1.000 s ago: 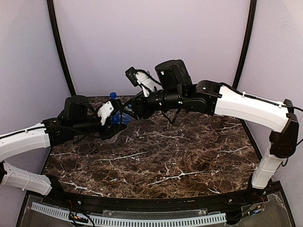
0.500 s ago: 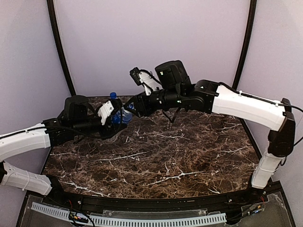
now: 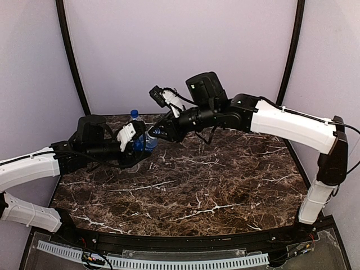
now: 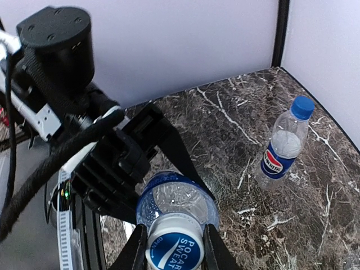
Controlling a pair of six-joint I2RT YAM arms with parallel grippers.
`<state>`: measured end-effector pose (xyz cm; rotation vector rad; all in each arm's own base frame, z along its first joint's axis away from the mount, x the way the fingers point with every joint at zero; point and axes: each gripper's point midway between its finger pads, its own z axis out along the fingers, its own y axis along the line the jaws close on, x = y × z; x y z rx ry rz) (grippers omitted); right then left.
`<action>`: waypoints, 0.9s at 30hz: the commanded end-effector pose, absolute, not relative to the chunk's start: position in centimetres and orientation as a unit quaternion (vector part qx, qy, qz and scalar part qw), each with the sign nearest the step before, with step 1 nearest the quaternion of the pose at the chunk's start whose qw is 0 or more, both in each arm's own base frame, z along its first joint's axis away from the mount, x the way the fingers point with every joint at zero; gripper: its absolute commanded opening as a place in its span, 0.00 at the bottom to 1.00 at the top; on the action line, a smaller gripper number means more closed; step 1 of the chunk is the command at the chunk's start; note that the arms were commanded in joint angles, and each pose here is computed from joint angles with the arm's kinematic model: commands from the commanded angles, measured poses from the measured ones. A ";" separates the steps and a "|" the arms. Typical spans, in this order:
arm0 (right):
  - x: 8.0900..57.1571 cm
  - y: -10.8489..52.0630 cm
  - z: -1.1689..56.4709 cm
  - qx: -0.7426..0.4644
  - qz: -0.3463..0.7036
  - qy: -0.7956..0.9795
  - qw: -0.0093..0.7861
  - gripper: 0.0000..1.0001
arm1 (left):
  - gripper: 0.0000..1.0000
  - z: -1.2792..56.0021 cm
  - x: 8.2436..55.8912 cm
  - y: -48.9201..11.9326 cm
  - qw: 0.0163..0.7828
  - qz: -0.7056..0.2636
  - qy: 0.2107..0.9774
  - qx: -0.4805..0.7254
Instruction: Unscrew the bottle caps
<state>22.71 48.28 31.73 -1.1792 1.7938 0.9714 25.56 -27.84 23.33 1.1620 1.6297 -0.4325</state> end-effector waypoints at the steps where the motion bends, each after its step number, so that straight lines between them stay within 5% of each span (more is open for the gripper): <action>1: 14.9 47.3 30.1 -0.637 0.426 0.562 0.311 0.00 | 0.31 24.9 19.9 -29.9 0.476 -0.295 0.602 0.569; 7: 11.6 45.6 28.0 -0.791 0.322 0.387 0.347 0.00 | 0.32 23.5 14.3 -30.0 0.376 -0.386 0.554 0.635; 16: 15.1 45.9 26.2 -0.863 0.123 0.303 0.385 0.03 | 0.32 22.9 14.0 -29.9 0.369 -0.379 0.547 0.649; 23: 15.9 46.0 32.8 -0.756 0.167 0.375 0.511 0.97 | 0.32 22.3 16.8 -29.7 0.410 -0.322 0.583 0.623; 27: 17.0 44.5 36.0 -0.657 0.241 0.456 0.551 0.99 | 0.32 21.9 20.2 -29.3 0.460 -0.258 0.619 0.582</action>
